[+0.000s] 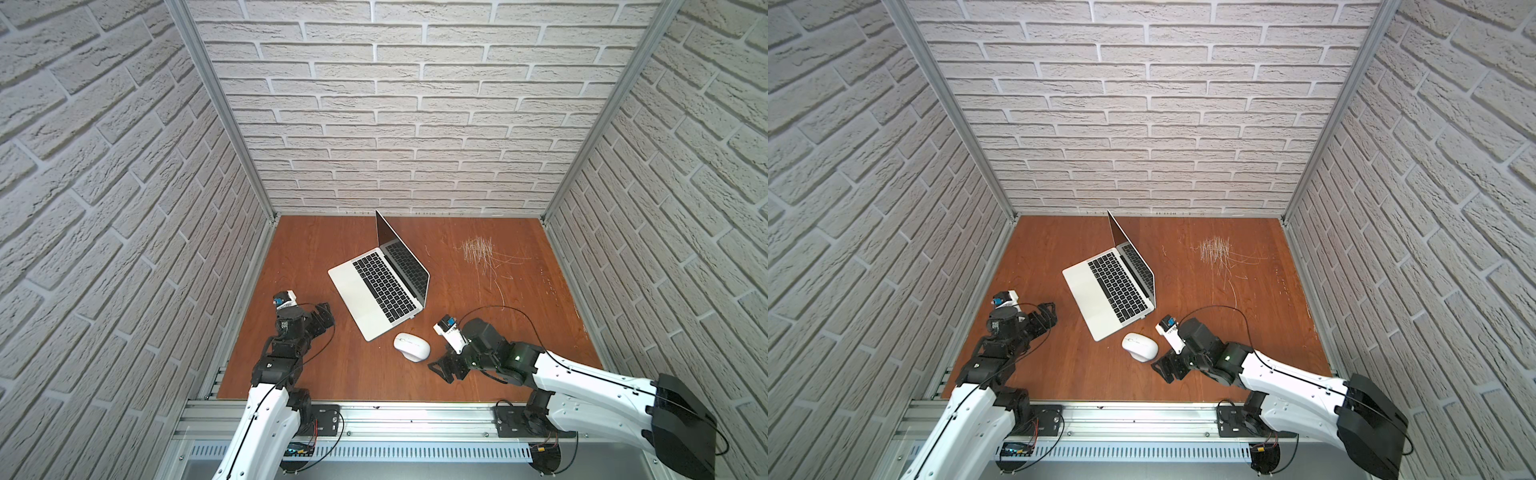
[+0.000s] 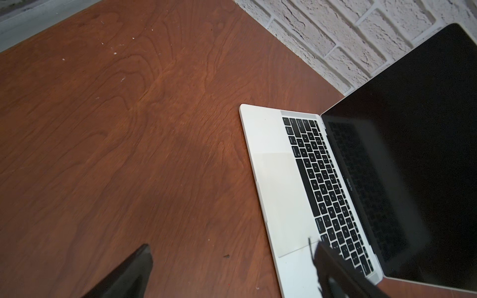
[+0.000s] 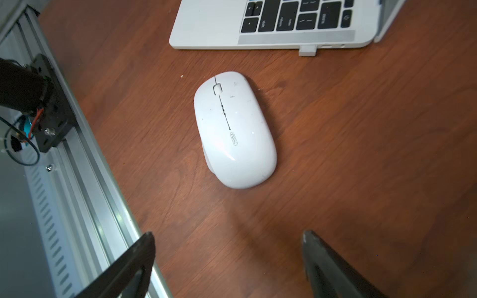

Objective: Remove the wireless mouse receiver from the laptop
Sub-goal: Pick up the mouse from the center of the board.

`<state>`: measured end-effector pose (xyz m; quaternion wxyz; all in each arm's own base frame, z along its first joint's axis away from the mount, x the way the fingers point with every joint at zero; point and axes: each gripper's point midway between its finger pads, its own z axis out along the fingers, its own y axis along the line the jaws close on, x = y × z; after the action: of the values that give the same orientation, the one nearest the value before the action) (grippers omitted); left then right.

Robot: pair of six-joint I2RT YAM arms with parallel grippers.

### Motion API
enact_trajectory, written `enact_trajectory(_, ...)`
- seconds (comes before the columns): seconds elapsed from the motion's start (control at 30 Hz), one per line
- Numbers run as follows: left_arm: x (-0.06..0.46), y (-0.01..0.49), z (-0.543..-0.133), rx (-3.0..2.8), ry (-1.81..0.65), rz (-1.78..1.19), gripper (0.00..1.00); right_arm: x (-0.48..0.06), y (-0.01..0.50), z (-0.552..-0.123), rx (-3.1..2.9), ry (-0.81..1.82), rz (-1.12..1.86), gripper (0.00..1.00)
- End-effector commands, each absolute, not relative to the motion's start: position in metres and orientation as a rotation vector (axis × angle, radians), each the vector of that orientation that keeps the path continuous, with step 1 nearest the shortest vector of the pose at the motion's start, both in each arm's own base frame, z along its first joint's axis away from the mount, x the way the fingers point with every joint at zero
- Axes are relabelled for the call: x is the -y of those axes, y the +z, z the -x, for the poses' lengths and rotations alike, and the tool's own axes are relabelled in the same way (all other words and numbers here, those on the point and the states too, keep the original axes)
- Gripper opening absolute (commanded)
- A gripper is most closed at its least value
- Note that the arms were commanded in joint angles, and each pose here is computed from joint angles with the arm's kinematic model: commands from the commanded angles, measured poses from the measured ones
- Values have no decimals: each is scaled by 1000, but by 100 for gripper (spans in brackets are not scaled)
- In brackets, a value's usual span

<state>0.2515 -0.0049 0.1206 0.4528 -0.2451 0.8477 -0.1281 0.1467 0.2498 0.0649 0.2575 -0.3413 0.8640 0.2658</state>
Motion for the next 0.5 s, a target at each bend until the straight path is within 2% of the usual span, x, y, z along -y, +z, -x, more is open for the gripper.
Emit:
enact_trajectory(0.0,5,123,-256,-2069,-306,578,98,-278,82,-166,-2167,688,1007,91)
enact_trajectory(0.17,3,124,-253,-2061,-301,584,98,-295,66,-172,-2119,591,1154,94)
enact_trajectory(0.47,4,126,-251,-2042,-311,576,98,-312,50,-191,-2108,510,1200,96)
